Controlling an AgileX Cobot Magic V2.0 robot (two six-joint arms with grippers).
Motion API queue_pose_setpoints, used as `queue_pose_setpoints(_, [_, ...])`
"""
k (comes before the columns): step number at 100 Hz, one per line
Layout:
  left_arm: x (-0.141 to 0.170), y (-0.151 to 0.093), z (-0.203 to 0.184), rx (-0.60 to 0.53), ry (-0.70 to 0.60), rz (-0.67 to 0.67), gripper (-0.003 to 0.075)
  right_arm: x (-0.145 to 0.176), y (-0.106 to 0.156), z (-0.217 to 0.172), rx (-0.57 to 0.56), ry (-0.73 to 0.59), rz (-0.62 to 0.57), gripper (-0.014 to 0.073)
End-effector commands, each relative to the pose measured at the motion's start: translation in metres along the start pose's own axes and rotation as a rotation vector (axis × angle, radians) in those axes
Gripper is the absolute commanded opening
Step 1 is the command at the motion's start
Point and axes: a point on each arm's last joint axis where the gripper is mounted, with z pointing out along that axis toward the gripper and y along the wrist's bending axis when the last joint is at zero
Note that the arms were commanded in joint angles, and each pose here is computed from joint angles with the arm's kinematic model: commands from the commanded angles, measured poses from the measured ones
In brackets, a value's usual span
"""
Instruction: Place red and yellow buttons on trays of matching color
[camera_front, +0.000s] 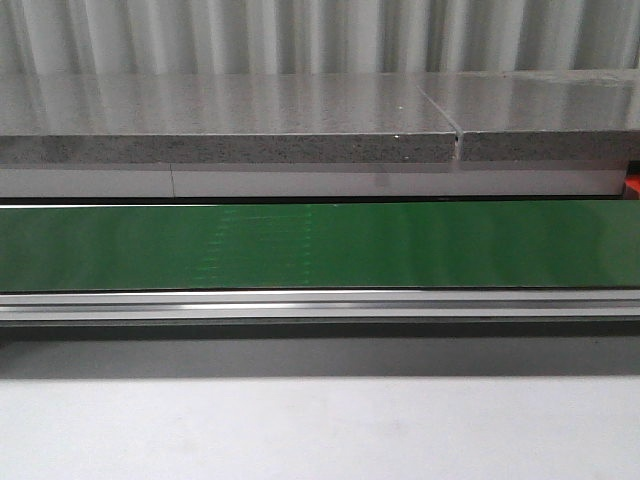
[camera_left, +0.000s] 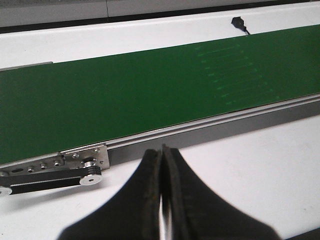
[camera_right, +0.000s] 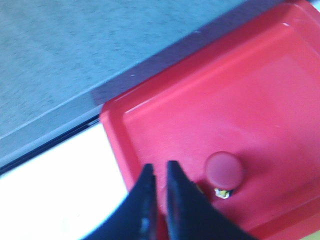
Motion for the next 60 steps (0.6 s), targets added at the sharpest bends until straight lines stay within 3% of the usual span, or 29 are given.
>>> queue_pose_setpoints(1, [-0.013,-0.002,-0.005,0.019,-0.09,-0.016,-0.0021,-0.01,0.026,-0.032,-0.03,-0.113,-0.093,-0.0104])
queue_pose_setpoints(34, [-0.013,-0.002,-0.005,0.019,-0.09,-0.016,-0.0021,0.039,0.109,-0.059,-0.159,-0.082,-0.41,-0.0105])
queue_pose_setpoints(60, [-0.013,-0.002,-0.005,0.019,-0.09,-0.016,-0.0021,0.076,0.126,-0.085,-0.228,-0.144,-0.48,-0.0105])
